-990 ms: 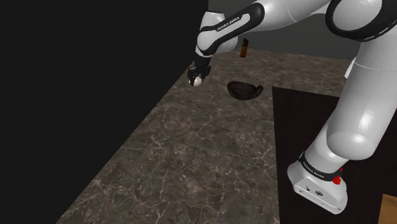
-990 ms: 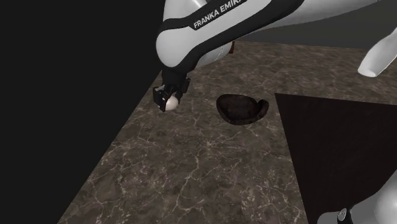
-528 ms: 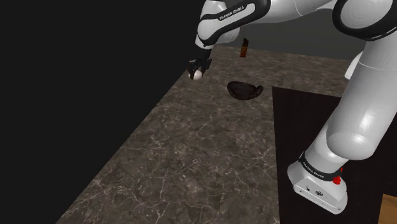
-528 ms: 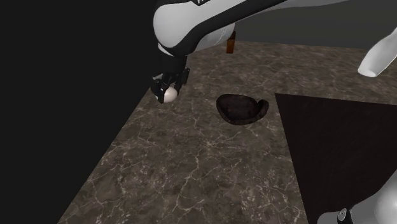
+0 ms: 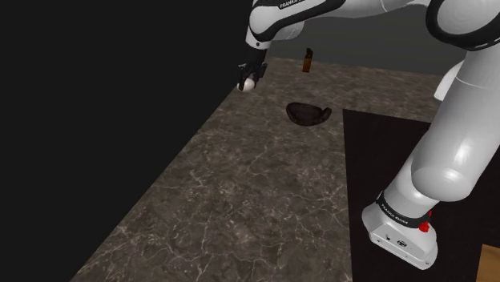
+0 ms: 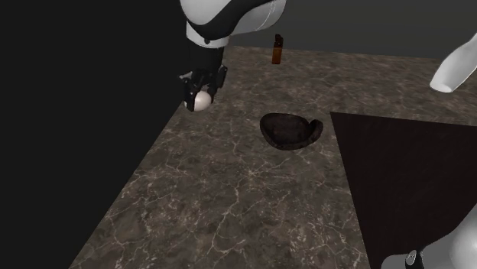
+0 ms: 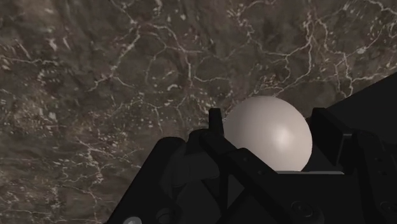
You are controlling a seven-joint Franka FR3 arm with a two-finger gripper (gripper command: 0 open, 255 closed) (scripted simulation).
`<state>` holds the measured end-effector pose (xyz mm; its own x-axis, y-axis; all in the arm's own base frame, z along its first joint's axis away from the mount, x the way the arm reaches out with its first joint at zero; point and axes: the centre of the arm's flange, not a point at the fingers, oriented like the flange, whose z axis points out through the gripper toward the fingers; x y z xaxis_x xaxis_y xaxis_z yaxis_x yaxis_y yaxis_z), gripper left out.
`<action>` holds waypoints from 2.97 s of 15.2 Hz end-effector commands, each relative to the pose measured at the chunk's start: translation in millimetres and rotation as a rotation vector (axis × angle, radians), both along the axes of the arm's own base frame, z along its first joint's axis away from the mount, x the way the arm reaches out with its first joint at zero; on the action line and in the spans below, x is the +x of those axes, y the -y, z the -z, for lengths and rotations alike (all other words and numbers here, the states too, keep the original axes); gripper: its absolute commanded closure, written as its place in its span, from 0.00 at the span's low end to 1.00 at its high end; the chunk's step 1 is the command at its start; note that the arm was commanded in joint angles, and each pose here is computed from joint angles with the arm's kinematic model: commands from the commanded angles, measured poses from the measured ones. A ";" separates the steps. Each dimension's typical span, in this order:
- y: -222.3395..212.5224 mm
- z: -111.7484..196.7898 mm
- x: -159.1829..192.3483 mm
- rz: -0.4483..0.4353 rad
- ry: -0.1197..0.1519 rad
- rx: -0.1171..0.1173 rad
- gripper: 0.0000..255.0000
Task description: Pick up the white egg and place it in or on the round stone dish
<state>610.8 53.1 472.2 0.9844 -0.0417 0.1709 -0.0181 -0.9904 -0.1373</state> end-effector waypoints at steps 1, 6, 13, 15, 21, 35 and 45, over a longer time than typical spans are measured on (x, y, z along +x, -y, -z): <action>-0.4 -10.3 -0.5 0.000 0.000 0.000 1.00; 18.0 -23.7 -19.5 0.000 0.000 0.000 1.00; 82.2 -23.9 -85.9 0.000 0.000 0.000 1.00; 100.5 -23.9 -104.9 0.000 0.000 0.000 1.00; 155.6 -24.1 -161.9 0.000 0.000 0.000 1.00; 183.5 34.0 -190.7 0.000 0.000 0.000 1.00; 183.5 46.4 -190.7 0.000 0.000 0.000 1.00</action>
<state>420.1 -130.3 425.8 0.9845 -0.0417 0.1704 -0.0182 -0.9904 -0.1373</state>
